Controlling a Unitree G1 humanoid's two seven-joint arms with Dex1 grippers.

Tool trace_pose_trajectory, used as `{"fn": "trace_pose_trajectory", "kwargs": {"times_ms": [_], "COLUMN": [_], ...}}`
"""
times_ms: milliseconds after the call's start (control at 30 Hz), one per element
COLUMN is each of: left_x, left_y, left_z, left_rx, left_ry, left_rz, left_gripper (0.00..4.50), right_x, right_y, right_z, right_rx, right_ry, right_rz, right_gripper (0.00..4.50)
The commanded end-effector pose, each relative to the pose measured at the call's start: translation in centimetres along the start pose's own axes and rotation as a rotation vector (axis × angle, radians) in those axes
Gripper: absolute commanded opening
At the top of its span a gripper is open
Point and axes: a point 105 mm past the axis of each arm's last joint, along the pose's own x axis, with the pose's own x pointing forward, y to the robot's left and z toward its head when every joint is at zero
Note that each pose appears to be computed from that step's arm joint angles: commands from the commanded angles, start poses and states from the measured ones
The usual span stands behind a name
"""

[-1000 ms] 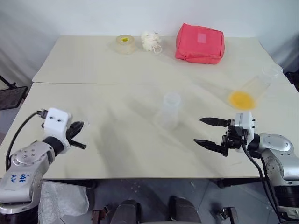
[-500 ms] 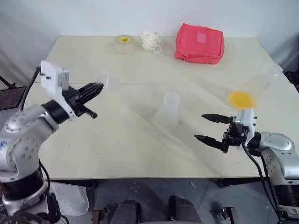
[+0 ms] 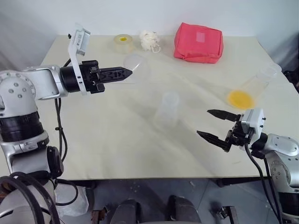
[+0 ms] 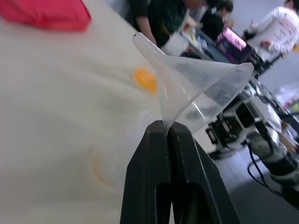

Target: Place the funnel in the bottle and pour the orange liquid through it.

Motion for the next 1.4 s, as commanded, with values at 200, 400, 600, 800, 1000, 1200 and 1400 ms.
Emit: {"fn": "trace_pose_trajectory", "kwargs": {"times_ms": [200, 400, 600, 800, 1000, 1200, 1400], "left_x": [0.9, 1.8, 2.9, 3.7, 4.0, 4.4, 5.4], "left_y": [-1.5, -1.7, -1.6, -1.3, -1.4, -1.1, -0.7], "left_z": [1.0, 1.7, 1.7, 0.6, 0.6, 0.5, 0.1], "left_rx": [-0.144, -0.300, -0.417, -0.451, -0.465, -0.486, -0.483], "left_ry": [0.132, 0.158, 0.222, 0.336, 0.376, 0.392, 0.426], "left_rz": [-0.135, -0.218, -0.225, -0.177, -0.179, -0.170, -0.153], "left_gripper": [0.02, 0.02, 0.02, 0.02, 0.02, 0.02, 0.02], "right_x": [-0.3, -0.2, 0.2, 0.4, 0.7, 0.4, 0.4], "right_y": [0.8, 0.9, 0.5, 0.1, 1.2, 2.0, 2.2], "right_z": [1.4, 1.5, 2.1, 1.7, 1.2, 0.7, 0.6], "right_rx": [-0.023, -0.015, -0.012, -0.019, 0.000, 0.015, 0.018], "right_ry": [-0.053, -0.069, -0.118, -0.111, -0.123, -0.118, -0.116], "right_rz": [-0.033, -0.038, -0.030, -0.031, -0.047, -0.073, -0.092], "right_gripper": [4.50, 4.50, 4.50, 4.50, 4.50, 4.50, 4.50]}}
